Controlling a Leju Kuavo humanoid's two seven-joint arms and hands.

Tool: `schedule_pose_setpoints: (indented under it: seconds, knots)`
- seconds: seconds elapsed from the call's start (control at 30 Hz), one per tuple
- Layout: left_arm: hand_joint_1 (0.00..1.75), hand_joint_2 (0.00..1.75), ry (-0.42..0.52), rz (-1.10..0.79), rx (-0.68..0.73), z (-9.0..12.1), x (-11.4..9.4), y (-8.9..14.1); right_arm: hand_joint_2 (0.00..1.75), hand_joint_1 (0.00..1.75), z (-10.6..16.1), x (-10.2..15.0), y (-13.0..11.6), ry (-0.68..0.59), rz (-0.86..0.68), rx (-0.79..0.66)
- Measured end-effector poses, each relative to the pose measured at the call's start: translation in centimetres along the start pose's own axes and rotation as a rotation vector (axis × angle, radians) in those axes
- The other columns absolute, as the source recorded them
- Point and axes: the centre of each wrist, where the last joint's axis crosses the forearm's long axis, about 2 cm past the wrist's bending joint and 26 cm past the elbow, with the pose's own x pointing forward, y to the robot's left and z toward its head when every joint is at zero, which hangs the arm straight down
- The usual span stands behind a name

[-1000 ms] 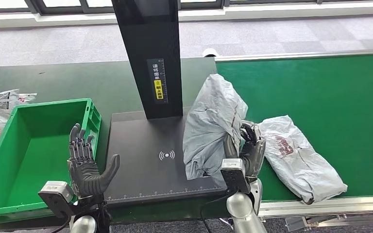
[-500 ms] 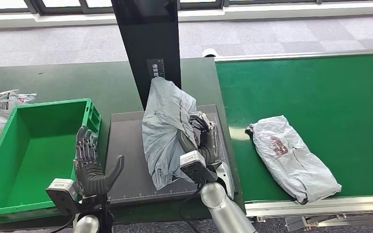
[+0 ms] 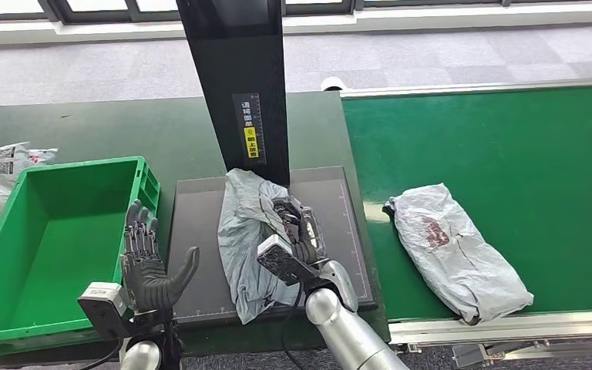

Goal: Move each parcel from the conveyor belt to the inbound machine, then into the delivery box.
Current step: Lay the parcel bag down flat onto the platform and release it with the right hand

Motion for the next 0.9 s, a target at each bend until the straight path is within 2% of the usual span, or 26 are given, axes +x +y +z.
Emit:
schedule_pose_setpoints:
  seconds: [0.07, 0.2, 0.3, 0.37, 0.53, 0.63, 0.8, 0.9]
  knots:
    - [0.00, 1.75, 0.002, -0.001, 0.000, 0.0, 0.0, 0.0, 1.75, 1.72, 0.1, -0.2, 0.2, 0.013, 0.001, 0.012]
    - [0.00, 1.75, 0.003, -0.007, 0.007, 0.0, -0.1, 0.0, 1.75, 0.00, 0.0, -0.6, 0.6, 0.093, 0.015, 0.087]
    - [0.00, 1.75, 0.001, -0.028, 0.028, 0.0, -0.1, 0.1, 1.75, 0.00, 0.4, -1.1, 1.5, 0.269, 0.069, 0.292]
    - [0.00, 1.75, 0.000, -0.038, 0.037, 0.0, 0.0, 0.1, 1.75, 0.00, 1.0, -1.5, 1.9, 0.328, 0.108, 0.370]
    - [0.00, 1.75, 0.000, -0.037, 0.038, 0.0, 0.0, 0.1, 1.75, 0.00, 1.4, -2.0, 2.0, 0.328, 0.166, 0.364]
    - [0.00, 1.75, -0.009, -0.047, 0.034, -0.1, 0.1, 0.2, 1.75, 0.00, 1.7, -2.0, 1.8, 0.292, 0.210, 0.267]
    - [0.00, 1.75, -0.022, -0.055, 0.035, -0.2, 0.3, 0.2, 1.75, 0.00, 2.2, -1.1, 0.5, 0.113, 0.202, -0.087]
    - [0.00, 1.75, -0.024, -0.058, 0.039, -0.2, 0.3, 0.2, 1.75, 0.00, 2.0, -0.1, -1.0, 0.037, 0.197, -0.239]
